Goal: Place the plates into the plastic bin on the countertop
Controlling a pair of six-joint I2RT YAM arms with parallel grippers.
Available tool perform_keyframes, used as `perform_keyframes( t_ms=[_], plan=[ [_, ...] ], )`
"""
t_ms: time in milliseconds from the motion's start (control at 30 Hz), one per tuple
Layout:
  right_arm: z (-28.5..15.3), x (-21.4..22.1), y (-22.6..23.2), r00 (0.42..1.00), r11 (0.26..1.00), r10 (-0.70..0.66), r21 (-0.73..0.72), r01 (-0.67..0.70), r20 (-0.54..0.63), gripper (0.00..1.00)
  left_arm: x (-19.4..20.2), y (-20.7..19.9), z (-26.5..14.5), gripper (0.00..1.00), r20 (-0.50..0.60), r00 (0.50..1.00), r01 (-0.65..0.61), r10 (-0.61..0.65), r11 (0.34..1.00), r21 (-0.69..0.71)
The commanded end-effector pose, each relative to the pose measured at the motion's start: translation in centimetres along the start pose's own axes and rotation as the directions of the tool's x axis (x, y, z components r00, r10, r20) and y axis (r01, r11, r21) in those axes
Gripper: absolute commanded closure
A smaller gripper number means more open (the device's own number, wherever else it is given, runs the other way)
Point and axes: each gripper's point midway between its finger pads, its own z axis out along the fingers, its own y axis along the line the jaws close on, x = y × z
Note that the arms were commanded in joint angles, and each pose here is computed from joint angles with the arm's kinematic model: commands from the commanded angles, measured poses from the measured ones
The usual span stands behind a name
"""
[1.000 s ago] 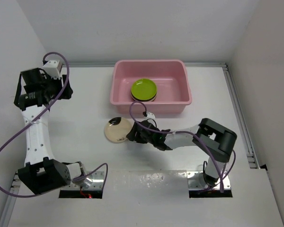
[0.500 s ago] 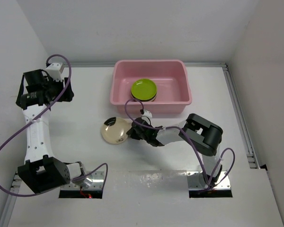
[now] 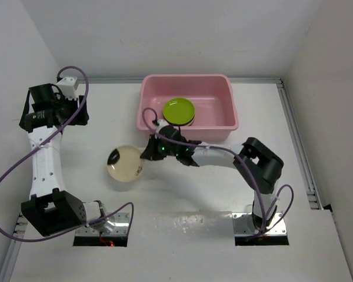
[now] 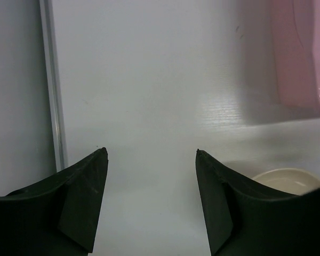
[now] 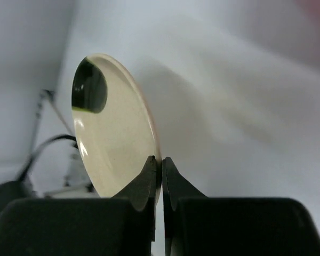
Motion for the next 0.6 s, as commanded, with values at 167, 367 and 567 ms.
perform_keyframes(
  t_ms=[167,367,567],
  plan=[
    [-9.1,-20.2,0.9,0.925,0.999,-0.032,-0.018,0.042,0.379,1.0,-2.8,2.1,-0.5,0.31,0.041,0.998,-0.037,0.04,0.996,-0.081],
    [-12.2,-24.8,-9.4,0.894,0.978,0.026,0.172,-0.114,0.447,1.0,-2.9,2.8,1.6,0.31,0.003,0.999,-0.037,0.037,0.997,-0.068],
    [-12.4,-25.2,-16.8,0.902,0.926,0.061,0.314,-0.211,0.428,1.0,-3.0,3.6,4.0,0.31,-0.035,0.999,-0.027,0.025,0.998,-0.055]
  ],
)
